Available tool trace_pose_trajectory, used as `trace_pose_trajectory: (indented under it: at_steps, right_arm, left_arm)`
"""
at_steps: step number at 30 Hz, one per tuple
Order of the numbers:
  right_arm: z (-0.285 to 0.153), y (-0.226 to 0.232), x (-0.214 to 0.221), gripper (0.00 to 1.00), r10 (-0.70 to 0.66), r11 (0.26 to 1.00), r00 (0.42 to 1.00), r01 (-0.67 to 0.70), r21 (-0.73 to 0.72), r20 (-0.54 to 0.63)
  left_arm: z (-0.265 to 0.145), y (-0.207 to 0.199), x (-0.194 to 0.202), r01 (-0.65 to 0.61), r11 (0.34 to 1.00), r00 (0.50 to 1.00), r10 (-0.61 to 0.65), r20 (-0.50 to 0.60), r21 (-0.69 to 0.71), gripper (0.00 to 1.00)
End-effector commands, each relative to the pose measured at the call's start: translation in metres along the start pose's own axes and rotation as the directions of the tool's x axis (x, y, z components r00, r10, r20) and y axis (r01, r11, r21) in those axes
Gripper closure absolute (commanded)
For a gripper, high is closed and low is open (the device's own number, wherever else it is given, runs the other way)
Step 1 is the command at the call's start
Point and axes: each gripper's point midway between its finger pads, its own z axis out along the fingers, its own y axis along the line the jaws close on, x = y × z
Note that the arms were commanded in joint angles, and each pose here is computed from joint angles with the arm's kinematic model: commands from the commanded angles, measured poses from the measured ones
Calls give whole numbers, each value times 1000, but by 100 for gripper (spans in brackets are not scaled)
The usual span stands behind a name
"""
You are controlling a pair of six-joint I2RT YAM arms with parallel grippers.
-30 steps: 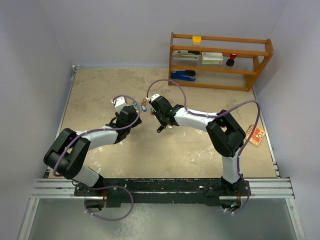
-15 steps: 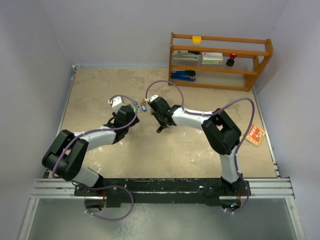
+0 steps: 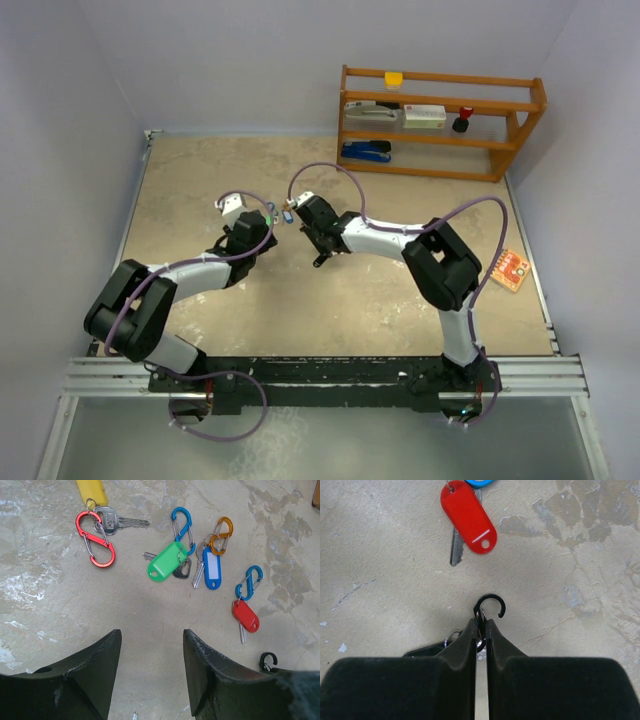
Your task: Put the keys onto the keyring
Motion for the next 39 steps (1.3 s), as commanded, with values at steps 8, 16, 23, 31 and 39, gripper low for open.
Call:
trace_pose_trajectory:
  at_steps: [8,16,23,31,39]
  right_arm:
    - [-31,7,-42,100,18,1000,992,-18,-1,124]
    - [-42,26,-55,100,92,994,984,-82,-65,155]
    - [-40,57,-60,100,168,976,980,-149,-159,110]
    - [-35,85,-65,96,272,943,960,-250,-218,74]
    - [-27,98,-60,92,272,938,962,-256,-233,37]
  left_arm:
    - [-8,3,-24,86,996,993,-87,75,13,50]
    - [-23,20,-45,137,990,980,-133,146,-14,48]
    - [-29,29,-49,153,988,975,-146,168,-30,48]
    - [-33,34,-50,158,987,972,-149,180,-34,47]
    - [-32,36,-50,161,986,972,-153,179,-33,47]
